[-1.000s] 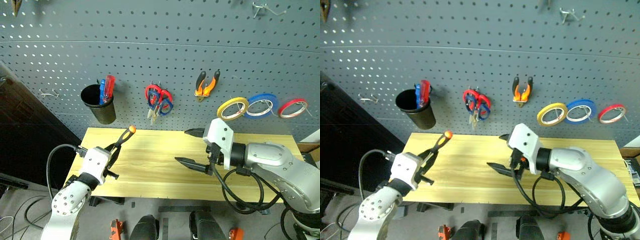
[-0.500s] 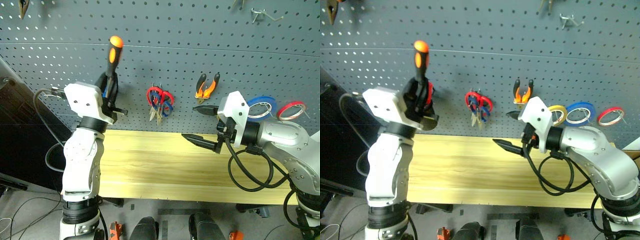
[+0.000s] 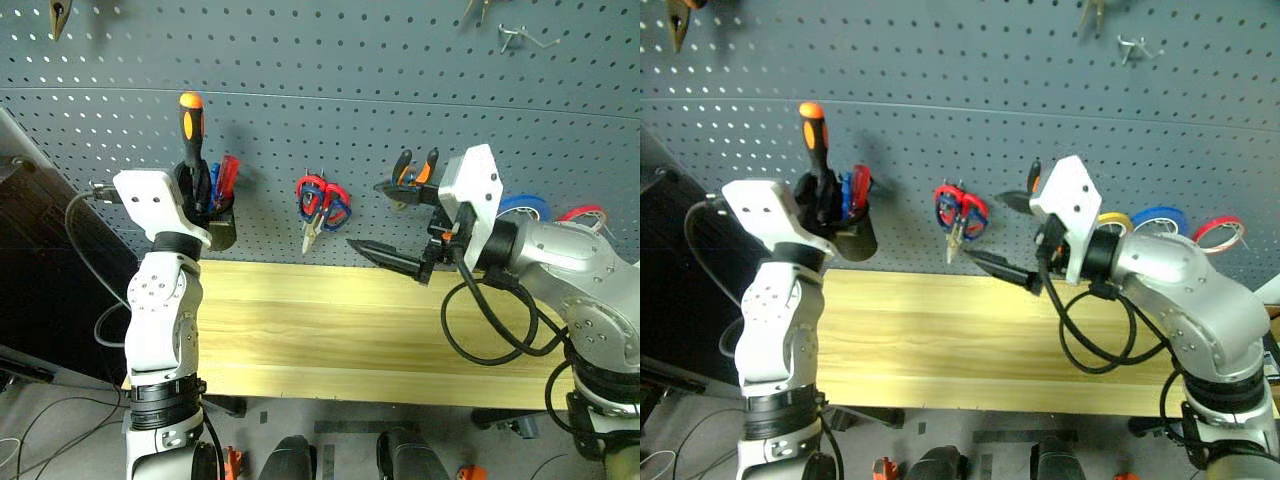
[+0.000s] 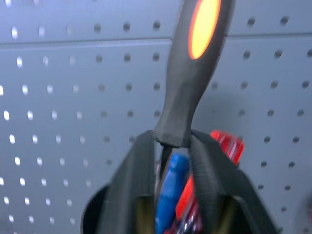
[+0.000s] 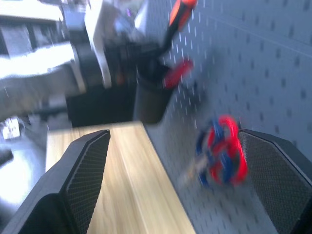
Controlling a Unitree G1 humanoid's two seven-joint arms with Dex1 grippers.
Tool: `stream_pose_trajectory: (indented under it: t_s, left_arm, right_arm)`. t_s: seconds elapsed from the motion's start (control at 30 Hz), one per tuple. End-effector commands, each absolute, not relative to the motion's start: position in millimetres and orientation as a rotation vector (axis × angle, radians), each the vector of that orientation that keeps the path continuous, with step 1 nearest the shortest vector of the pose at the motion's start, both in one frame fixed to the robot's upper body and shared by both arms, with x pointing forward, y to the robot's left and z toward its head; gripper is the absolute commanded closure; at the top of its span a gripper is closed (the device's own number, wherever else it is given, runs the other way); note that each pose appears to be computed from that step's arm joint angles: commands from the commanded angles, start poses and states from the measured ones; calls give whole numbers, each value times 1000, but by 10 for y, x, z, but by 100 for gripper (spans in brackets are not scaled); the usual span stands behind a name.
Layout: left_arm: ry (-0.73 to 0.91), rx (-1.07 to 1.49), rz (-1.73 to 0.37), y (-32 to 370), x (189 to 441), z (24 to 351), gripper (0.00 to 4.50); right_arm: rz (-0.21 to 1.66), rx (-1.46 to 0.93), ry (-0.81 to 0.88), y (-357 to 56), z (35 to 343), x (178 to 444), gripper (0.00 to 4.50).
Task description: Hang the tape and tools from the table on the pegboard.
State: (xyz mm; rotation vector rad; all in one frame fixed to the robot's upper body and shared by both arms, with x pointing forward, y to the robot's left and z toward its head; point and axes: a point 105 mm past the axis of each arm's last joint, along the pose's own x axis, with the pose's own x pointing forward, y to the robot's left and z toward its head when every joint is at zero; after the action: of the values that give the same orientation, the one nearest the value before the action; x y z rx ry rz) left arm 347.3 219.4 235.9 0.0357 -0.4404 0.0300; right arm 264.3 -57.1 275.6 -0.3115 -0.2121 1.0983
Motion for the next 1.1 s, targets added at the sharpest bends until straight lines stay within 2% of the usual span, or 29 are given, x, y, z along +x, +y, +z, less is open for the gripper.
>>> stream_pose_trajectory:
  t_s: [0.03,0.17,0.23,0.33,0.4,0.5,0.67,0.87,0.97,1.1]
  left_arm:
    - [-486,19,33,2194,3421,2458,215]
    - [-501,0,50,2194,3397,2494,89]
    - [-541,33,33,2124,3353,2611,32]
    - [-589,78,-98,1855,3264,2755,32]
    - [-539,80,-264,1594,3200,2663,32]
    - [-369,56,-371,1458,3182,2309,32]
    - [-113,93,-288,1597,3214,1676,32]
    - [10,173,-203,1843,3233,1274,32]
    - [66,206,-189,1957,3251,1073,32]
    - [115,169,-170,2042,3313,870,32]
  right_arm:
    - [1087,-319,-249,-595,2844,2595,0]
    - [1085,-319,-239,-606,2812,2587,0]
    - [1077,-318,-235,-632,2804,2589,0]
    - [1061,-319,-217,-704,2769,2589,0]
    - [1050,-318,-190,-761,2703,2586,0]
    - [1031,-310,-161,-809,2610,2589,0]
    - [912,-250,-163,-851,2507,2730,0]
    - [564,-191,-112,-1221,1975,3014,0]
    - [382,-150,-95,-1457,1609,3061,0]
    - [177,-81,-32,-1852,1077,3000,0]
